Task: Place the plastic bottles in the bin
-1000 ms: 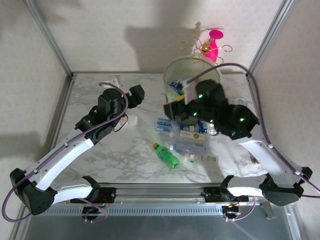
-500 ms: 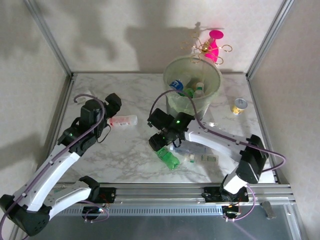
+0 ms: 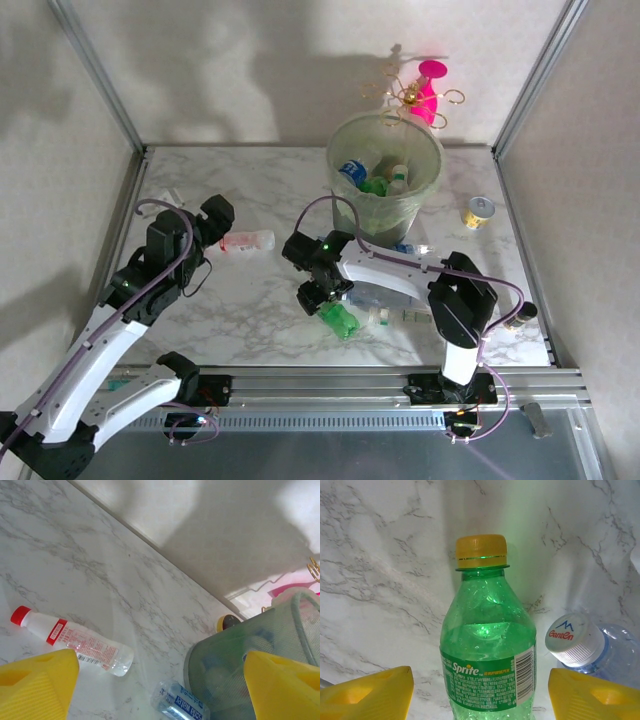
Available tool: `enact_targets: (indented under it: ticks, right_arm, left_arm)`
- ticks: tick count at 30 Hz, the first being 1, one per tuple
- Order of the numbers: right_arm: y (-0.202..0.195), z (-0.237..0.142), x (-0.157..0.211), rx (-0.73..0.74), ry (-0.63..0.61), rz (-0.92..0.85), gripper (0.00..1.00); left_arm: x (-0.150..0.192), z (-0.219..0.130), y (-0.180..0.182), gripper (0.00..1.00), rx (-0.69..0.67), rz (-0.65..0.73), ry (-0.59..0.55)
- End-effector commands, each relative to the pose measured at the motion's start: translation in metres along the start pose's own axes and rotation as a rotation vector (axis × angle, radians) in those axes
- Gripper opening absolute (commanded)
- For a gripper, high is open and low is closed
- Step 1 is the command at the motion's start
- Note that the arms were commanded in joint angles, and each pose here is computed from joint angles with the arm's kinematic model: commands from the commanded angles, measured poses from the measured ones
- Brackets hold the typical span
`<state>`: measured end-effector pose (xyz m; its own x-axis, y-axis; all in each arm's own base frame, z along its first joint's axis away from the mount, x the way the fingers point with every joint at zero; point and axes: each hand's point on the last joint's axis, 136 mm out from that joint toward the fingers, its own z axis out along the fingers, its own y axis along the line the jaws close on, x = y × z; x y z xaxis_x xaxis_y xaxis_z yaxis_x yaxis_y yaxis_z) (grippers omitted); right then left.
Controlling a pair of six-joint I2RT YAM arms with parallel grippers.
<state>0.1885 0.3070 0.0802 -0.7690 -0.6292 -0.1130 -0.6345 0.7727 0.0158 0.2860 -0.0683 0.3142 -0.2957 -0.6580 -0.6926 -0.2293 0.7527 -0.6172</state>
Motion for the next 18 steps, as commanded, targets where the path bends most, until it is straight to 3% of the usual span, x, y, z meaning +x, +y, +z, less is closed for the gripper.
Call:
enact_targets:
  ticks: [1, 18]
  right_arm:
    - [0.004, 0.007, 0.009, -0.011, 0.036, 0.015, 0.72]
    - [0.010, 0.041, 0.024, -0.049, 0.085, 0.017, 0.72]
  left_arm:
    - [0.008, -0.001, 0.006, 0.85, -0.009, 0.014, 0.035]
    - [0.009, -0.009, 0.012, 0.85, -0.003, 0.000, 0.038]
